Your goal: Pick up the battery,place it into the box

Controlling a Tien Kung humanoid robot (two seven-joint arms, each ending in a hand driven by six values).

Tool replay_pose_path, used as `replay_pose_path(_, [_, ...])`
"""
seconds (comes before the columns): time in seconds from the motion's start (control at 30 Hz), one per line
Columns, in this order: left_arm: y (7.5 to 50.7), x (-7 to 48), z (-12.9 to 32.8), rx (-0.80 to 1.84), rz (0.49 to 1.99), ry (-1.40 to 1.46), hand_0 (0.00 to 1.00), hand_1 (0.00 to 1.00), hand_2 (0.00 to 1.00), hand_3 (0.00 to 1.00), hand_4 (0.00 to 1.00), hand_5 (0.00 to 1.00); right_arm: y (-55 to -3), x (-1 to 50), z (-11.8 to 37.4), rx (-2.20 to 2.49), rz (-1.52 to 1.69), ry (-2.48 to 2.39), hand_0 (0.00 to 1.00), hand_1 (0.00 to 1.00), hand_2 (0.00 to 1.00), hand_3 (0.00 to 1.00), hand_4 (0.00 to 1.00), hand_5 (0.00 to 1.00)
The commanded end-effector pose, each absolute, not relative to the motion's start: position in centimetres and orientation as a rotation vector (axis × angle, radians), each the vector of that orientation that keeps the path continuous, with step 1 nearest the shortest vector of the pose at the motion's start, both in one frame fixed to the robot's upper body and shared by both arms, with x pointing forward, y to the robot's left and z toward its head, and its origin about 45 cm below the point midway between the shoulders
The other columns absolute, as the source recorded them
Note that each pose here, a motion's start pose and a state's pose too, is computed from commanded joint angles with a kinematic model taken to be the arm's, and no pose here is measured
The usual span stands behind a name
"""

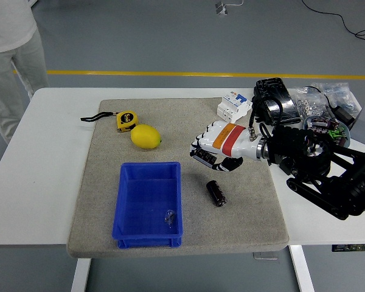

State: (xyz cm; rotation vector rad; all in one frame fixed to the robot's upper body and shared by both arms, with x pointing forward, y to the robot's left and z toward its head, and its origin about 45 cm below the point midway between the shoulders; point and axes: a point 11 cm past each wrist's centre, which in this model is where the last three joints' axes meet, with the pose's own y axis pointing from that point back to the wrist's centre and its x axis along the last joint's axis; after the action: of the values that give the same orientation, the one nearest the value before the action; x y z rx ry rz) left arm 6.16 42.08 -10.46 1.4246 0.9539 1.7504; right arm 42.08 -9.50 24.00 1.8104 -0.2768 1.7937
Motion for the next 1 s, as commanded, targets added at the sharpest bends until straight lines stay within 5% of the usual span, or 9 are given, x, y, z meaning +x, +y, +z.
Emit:
replay_pose_path(0.2, [42.3,6.1,-10.4,1.430,1.749,0.951,0.597,0.538,0.644,0.629,0.733,0.579,-4.7,39.7,25.3,1.902,1.864,-0.185,0.632,0.490,0.546,0.568,0.615,0.002])
replay_pose_path(0.23, [42.3,6.1,-10.4,1.430,1.749,0.950,0.598,0.537,0.642,0.631,0.734,0.581,-4.2,39.4,25.4,1.908,1.875,-0.172,0.654,0.509,0.576,0.742,0.728,0.055])
replay_pose_path(0.4, [42.5,6.4,-10.3,1.432,1.753,0.941,0.598,0.537,0.642,0.631,0.734,0.581,-2.0,38.0,25.4,1.921,1.897,-0.092,0.654,0.509,0.576,0.742,0.728,0.055])
replay_pose_path(0.43, [42.5,6.5,-10.2,1.431,1.756,0.940,0.588,0.529,0.636,0.628,0.734,0.581,-1.8,37.9,25.2,1.914,1.898,-0.076,0.688,0.607,0.704,0.918,0.885,0.154])
replay_pose_path(1.0, [42.6,6.7,-10.2,1.425,1.766,0.935,0.576,0.523,0.630,0.626,0.734,0.583,-2.3,38.1,24.3,1.865,1.876,-0.022,0.708,0.664,0.782,0.998,0.933,0.180])
